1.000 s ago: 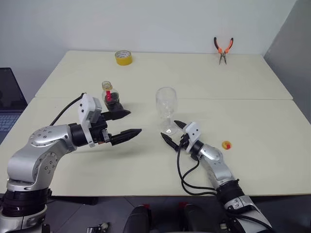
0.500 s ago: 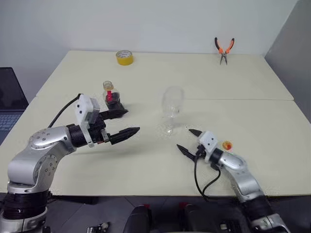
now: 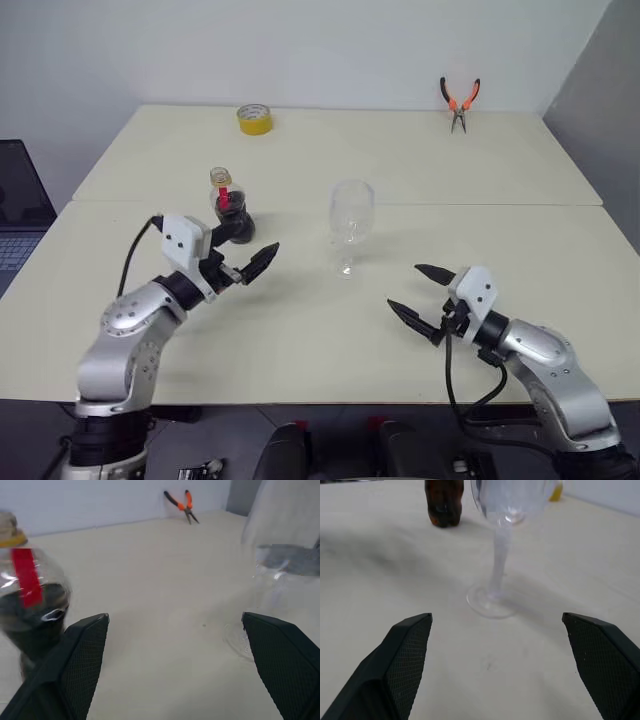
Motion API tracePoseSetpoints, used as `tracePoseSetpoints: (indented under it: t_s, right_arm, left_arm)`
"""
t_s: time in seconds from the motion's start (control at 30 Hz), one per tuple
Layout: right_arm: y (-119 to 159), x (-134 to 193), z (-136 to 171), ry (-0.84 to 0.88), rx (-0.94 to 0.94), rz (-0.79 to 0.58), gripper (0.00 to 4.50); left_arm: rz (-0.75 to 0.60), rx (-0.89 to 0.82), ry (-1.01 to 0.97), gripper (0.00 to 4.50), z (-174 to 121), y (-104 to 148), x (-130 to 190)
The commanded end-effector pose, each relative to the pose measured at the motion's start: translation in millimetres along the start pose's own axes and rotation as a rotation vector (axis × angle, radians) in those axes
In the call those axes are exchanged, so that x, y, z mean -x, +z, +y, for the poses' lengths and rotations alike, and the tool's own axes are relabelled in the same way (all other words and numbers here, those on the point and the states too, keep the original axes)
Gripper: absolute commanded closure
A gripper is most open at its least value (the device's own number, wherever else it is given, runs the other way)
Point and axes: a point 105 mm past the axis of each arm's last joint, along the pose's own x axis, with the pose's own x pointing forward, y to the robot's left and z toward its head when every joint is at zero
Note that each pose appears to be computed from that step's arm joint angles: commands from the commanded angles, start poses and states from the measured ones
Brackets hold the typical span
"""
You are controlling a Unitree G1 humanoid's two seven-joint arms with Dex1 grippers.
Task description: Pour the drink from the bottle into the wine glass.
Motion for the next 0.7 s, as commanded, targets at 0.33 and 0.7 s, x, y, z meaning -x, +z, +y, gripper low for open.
tracePoseSetpoints:
  t_s: [0.33, 0.7]
  right_arm:
    - [43, 0, 11, 0.097, -0.003, -0.079, 0.05]
    - [69, -5, 11, 0.097, 0.025, -0.156, 0.05]
  left_arm:
    - [-0.028, -0.124, 0.421, 0.0, 39, -10, -9]
    - [0.02, -0.089, 0.39, 0.0, 53, -17, -41]
